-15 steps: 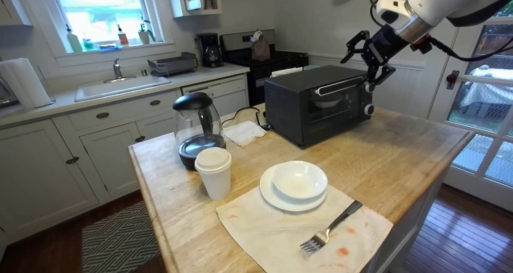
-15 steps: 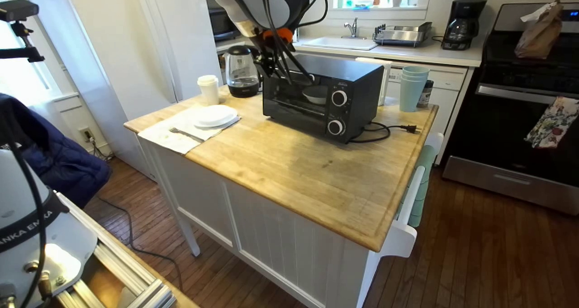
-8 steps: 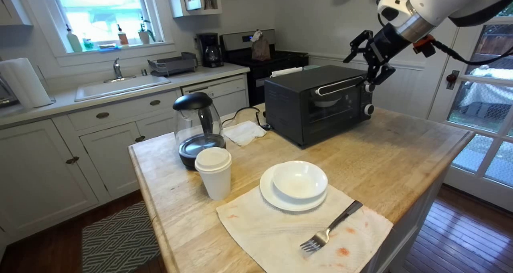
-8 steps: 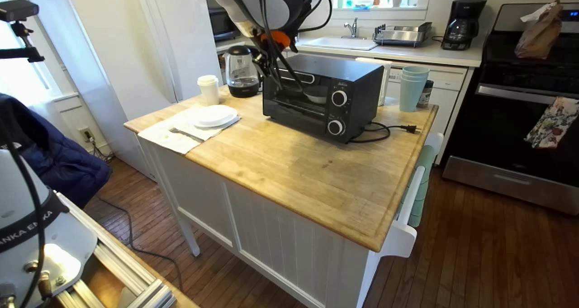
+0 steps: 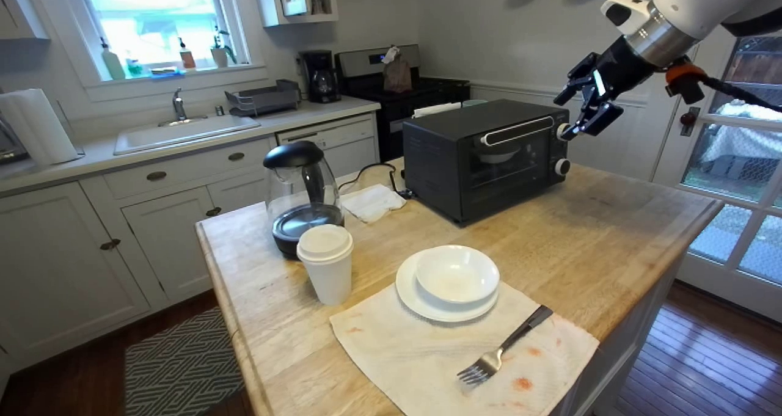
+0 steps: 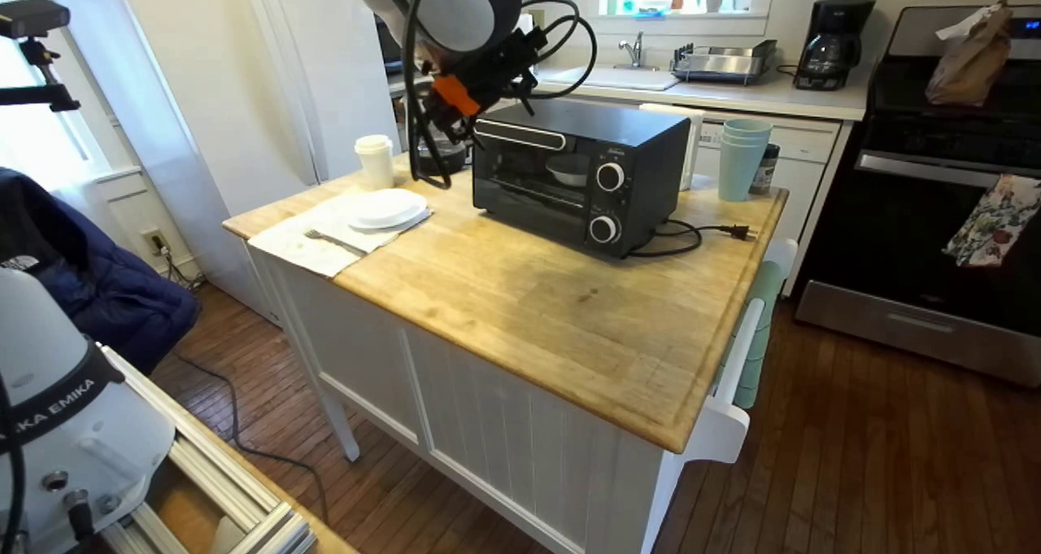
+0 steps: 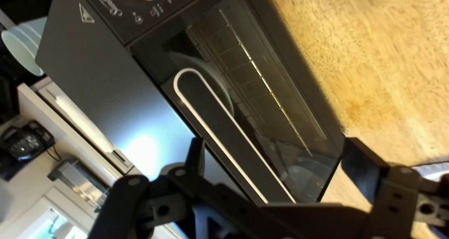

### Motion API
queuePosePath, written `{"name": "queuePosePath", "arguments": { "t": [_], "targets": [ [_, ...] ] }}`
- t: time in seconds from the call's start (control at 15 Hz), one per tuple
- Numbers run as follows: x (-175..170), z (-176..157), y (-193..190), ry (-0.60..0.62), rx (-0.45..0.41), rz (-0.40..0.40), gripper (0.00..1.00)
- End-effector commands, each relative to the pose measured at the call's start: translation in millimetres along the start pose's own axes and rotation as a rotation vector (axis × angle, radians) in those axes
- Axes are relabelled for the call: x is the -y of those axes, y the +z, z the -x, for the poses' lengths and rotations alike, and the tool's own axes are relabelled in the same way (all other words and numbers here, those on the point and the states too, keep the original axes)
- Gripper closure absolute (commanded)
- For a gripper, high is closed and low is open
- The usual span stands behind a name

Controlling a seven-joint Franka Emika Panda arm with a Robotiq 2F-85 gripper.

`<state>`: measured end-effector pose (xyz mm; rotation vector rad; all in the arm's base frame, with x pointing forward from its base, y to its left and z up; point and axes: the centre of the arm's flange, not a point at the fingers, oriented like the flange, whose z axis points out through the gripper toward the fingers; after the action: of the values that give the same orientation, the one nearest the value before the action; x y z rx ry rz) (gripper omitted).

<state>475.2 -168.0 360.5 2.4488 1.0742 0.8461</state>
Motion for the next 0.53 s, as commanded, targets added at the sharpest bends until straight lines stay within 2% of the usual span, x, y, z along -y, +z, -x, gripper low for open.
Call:
{"name": "queuePosePath", "arguments": {
  "t": [0.0,0.47],
  "targets": [
    [-2,-15,-34,0.196,0.048,0.031,0.00],
    [-1,-5,-57,0.514,0.093,0.050,0.00]
  ]
}}
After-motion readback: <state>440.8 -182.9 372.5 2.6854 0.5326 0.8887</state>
